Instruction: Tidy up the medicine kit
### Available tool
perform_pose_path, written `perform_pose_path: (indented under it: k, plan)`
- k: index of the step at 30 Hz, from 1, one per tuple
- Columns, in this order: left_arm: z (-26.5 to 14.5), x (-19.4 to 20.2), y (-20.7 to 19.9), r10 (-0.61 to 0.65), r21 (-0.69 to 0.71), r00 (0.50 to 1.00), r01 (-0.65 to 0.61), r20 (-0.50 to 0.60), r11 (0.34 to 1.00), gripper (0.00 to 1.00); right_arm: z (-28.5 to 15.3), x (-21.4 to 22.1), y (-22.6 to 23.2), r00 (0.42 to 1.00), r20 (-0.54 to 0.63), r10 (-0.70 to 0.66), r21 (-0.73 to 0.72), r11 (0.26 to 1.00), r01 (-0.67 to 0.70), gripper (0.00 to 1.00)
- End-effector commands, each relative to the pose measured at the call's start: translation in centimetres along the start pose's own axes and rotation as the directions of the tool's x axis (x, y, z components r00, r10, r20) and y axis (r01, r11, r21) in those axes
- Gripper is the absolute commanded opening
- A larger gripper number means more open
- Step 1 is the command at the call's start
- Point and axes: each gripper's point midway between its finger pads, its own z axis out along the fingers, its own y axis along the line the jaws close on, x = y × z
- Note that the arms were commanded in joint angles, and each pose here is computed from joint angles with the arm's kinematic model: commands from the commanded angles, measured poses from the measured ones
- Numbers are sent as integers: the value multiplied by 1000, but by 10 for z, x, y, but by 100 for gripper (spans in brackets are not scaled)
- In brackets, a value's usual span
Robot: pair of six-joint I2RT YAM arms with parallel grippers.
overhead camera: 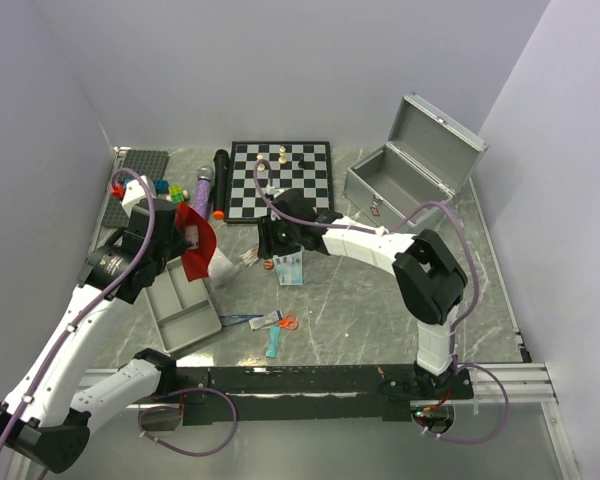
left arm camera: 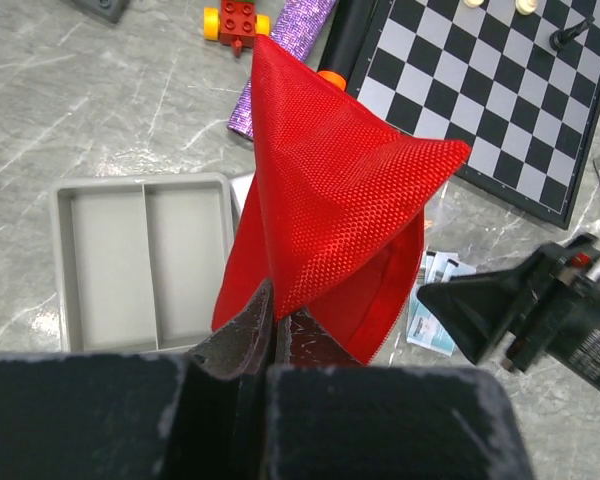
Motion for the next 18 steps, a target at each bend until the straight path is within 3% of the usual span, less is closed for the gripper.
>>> perform_pose_path:
  k: [1, 18]
  plan:
    - [-5, -11, 1, -2, 11, 999, 2, 45, 1000, 1, 14, -7, 14, 999, -9, -32, -21, 999, 32, 57]
    - [-1, -1, -1, 17, 41, 1000, -18, 25, 999, 1, 46, 23, -16, 991, -132, -6, 113, 993, 21, 56]
